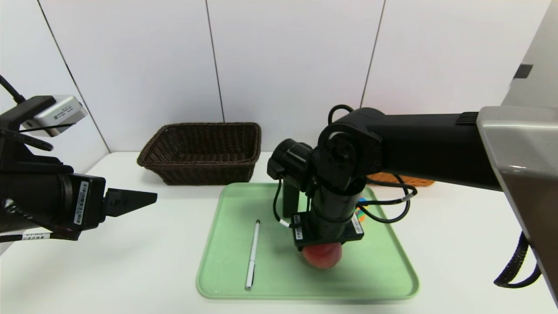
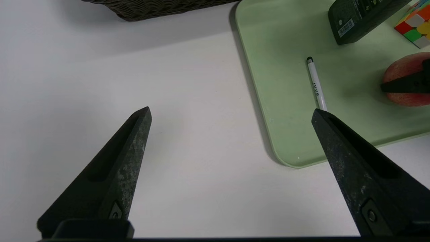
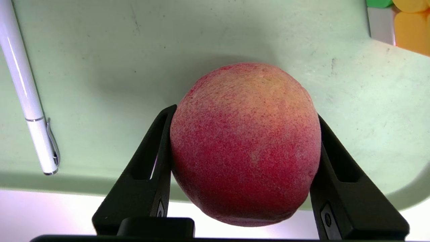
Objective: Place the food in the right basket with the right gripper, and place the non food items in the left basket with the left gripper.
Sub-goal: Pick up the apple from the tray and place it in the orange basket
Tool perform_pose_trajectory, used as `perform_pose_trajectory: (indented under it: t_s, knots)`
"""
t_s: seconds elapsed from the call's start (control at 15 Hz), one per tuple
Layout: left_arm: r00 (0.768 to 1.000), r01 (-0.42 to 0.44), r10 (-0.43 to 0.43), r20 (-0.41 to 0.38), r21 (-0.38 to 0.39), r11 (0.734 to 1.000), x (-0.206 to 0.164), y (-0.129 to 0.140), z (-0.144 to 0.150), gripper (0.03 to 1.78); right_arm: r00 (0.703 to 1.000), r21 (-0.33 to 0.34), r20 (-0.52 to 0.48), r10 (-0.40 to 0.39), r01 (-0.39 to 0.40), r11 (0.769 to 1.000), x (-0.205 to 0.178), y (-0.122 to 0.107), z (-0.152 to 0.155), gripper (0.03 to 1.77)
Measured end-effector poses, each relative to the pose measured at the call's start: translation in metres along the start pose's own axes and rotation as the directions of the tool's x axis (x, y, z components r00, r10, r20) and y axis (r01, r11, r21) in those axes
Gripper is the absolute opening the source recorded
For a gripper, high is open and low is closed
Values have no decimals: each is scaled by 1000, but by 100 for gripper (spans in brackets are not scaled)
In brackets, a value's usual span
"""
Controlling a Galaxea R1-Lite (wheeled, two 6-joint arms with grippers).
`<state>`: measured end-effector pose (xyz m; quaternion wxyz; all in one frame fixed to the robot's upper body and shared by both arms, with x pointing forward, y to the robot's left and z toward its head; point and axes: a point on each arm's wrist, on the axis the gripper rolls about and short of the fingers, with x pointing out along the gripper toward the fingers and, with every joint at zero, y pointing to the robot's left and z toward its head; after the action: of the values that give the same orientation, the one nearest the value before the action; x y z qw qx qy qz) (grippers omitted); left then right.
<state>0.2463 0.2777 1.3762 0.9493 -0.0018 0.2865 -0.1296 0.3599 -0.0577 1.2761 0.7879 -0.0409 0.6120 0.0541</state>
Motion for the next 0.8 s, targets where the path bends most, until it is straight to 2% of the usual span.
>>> perform_pose_trajectory:
  t_s: [0.27,0.53,0.67,0.8]
  knots:
    - [1000,0,0,0,-1,1000,0,0,0,169,1000,-5,11,25,-25,1000,-25,-7,-7,109]
    - [1000,-2,2,-2,-3,1000,0,0,0,169,988,3,113,102,-103,995,-77,-26,-17,109]
    - [1000,-2,2,-2,-3,1000,1,0,0,169,966,3,209,153,-157,988,-109,-42,-21,108]
    - [1000,-2,2,-7,-3,1000,3,0,1,169,908,31,367,200,-227,973,-139,-68,-13,108]
